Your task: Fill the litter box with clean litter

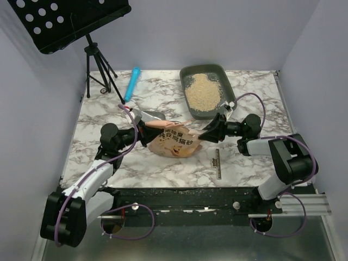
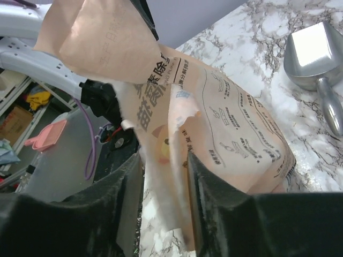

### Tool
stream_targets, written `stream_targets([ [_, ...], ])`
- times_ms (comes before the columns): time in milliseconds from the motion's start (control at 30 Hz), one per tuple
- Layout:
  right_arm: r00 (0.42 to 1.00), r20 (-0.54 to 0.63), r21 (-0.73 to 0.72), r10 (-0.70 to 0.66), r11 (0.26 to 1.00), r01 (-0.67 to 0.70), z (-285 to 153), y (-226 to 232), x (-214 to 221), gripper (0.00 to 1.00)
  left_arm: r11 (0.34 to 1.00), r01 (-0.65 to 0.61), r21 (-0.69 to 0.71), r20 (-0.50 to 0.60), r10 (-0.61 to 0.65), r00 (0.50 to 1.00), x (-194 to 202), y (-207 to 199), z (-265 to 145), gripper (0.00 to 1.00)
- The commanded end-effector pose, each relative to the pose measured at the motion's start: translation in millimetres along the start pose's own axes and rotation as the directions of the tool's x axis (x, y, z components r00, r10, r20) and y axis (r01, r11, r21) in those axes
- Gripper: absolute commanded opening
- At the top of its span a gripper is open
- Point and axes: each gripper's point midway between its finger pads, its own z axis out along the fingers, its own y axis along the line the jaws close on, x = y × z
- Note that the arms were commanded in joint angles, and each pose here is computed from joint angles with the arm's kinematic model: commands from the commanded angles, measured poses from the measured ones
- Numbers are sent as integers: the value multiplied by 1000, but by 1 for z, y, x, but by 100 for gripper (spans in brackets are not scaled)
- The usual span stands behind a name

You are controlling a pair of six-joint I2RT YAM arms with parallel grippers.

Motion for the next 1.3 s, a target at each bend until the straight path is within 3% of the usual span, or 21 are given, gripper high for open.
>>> stream_targets([
  [0,932,84,-85,-352,930,358,1,22,-31,53,994,-64,-90,114,74,991,-32,1,-8,0],
  [200,933,82,-83,-351,930,357,4,11,-33,59,994,-64,-94,118,75,990,-33,0,-8,0],
  [400,924,88,-89,-373,921,380,7,10,-39,57,995,-51,-90,109,61,992,-31,1,-5,0],
  [733,940,79,-102,-331,936,338,12,6,-34,36,994,-37,-98,110,48,993,-32,2,-5,0],
  [800,948,84,-96,-308,944,315,14,4,-35,24,995,-30,-91,110,40,993,-33,0,-5,0],
  [867,959,98,-78,-266,959,274,15,2,-37,5,995,-14,-95,100,23,995,-32,-2,-6,0],
  [900,965,110,-63,-237,967,245,14,1,-38,1,995,6,-98,85,2,996,-30,-2,-6,0],
  [1100,988,155,-42,6,999,1,10,12,-40,0,977,193,-88,-34,-197,980,-23,-19,-11,0],
  [1267,965,161,-68,206,978,-197,5,34,-39,1,920,365,-145,-118,-383,916,-22,-39,-25,0],
])
